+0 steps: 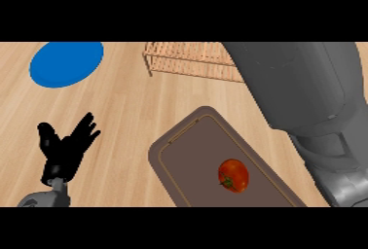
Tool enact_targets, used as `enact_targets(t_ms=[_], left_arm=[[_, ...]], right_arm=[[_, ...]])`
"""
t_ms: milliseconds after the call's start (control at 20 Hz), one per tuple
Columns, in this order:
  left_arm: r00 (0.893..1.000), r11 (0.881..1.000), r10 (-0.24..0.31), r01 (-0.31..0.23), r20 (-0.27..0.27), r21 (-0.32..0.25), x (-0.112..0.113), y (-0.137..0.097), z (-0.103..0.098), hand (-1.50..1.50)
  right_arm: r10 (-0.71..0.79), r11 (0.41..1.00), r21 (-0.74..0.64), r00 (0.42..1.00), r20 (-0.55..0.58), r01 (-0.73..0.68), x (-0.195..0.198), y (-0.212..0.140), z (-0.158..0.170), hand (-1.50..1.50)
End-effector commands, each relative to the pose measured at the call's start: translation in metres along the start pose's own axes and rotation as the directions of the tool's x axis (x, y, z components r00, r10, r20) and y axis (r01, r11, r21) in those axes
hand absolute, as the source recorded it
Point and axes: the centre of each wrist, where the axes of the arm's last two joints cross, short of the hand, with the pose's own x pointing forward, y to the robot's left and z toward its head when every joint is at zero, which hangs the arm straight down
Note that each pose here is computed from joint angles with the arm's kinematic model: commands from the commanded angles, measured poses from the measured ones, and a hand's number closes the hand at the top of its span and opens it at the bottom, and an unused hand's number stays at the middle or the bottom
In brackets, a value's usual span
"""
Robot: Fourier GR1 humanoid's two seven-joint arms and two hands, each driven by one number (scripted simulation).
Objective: Pick the lemon from the tray and place it in the tiered shelf
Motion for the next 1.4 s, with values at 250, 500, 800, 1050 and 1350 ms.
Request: enact_targets(t_ms=[250,500,800,1050,1350], left_arm=[[0.999,1.0,0.012,-0.013,-0.042,-0.007,-0.008,-0.006,0.004,0.0],[1.0,1.0,-0.005,0.005,-0.02,-0.001,0.004,-0.006,-0.002,0.0],[0.999,1.0,-0.005,0.005,-0.037,-0.006,0.001,-0.019,-0.006,0.0],[1.0,0.999,-0.009,0.008,-0.007,-0.031,0.01,-0.022,0.001,0.0],[0.999,1.0,0.002,-0.003,-0.04,-0.008,0.014,0.01,-0.001,0.0]], right_arm=[[0.071,0.996,0.049,0.997,-0.013,-0.07,-0.04,0.021,-0.044,1.5],[0.105,0.994,0.032,0.994,-0.002,-0.105,-0.054,0.044,-0.053,1.5],[0.103,0.995,0.011,0.995,-0.007,-0.103,-0.062,0.033,-0.069,1.5],[0.089,0.996,-0.003,0.995,0.034,-0.089,-0.071,0.036,-0.075,1.5],[0.078,0.997,0.012,0.996,0.053,-0.079,-0.069,0.037,-0.075,1.5]])
